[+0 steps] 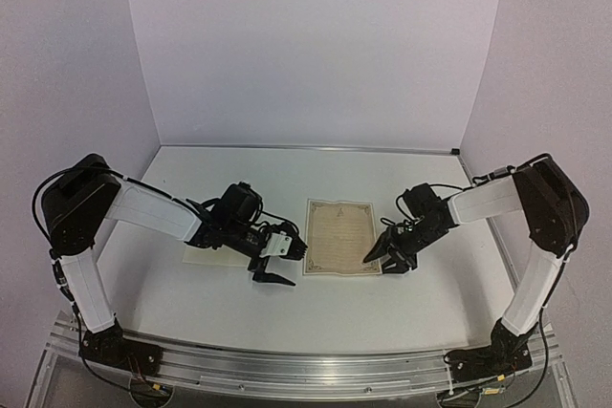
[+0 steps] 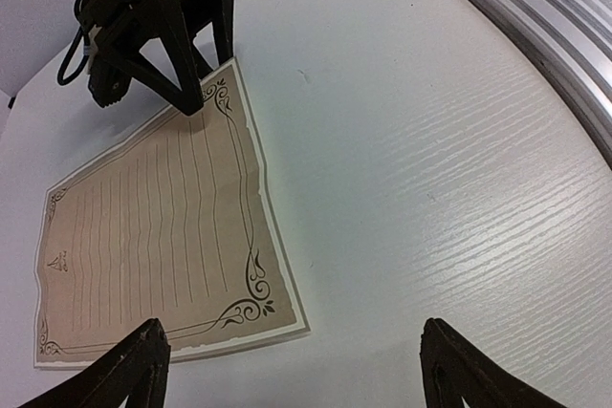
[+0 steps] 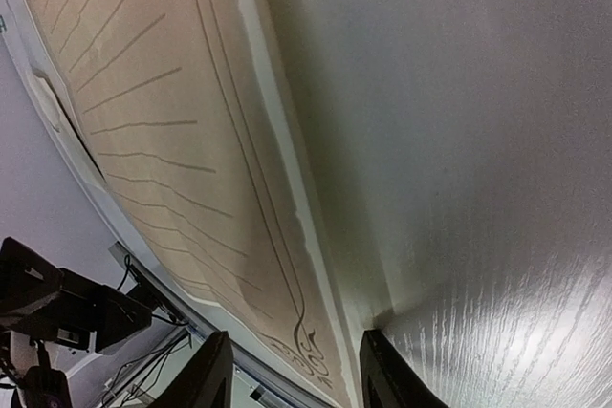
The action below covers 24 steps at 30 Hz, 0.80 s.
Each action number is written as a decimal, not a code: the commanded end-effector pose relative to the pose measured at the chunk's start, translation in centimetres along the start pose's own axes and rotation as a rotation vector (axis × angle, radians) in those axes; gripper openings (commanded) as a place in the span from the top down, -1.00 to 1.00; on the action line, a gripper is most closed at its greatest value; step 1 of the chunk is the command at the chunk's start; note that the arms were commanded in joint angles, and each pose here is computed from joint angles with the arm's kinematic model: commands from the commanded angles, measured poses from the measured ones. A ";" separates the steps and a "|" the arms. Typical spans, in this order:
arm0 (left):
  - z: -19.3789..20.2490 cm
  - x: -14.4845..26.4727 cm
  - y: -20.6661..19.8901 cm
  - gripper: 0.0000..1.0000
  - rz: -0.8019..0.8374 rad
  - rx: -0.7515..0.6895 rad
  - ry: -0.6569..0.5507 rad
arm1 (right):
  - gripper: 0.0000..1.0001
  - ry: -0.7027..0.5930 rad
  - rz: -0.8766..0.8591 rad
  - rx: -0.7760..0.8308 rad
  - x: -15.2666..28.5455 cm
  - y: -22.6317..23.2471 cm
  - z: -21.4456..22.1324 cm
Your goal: Place the letter into the envelope and seal it
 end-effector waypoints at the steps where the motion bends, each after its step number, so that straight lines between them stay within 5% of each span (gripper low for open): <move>1: -1.6 -0.1 0.2 -0.80 0.011 -0.044 -0.052 | 0.25 -0.064 0.069 -0.034 -0.7 -2.9 -1.0; 7: -1.9 -0.3 0.5 -0.78 0.009 -0.033 -0.052 | 1.00 -0.039 0.022 -0.036 -0.7 -2.3 -0.5; 18: -1.9 -0.9 2.5 -0.95 -0.139 -0.153 -0.004 | 1.00 0.055 -0.266 -0.084 2.8 5.7 0.4; 24: -2.0 -0.4 1.1 -0.95 -0.084 -0.229 -0.007 | 1.00 0.045 -0.327 -0.104 4.8 8.4 0.0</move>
Point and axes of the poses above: each gripper's point midway between its finger pads, its own x axis back along the fingers, its own y axis along the line the jaws close on, z = x × y, the point moved 1 cm from there along x, back along the fingers, and after that the axes turned 15 degrees about x, right-handed, at the moved point
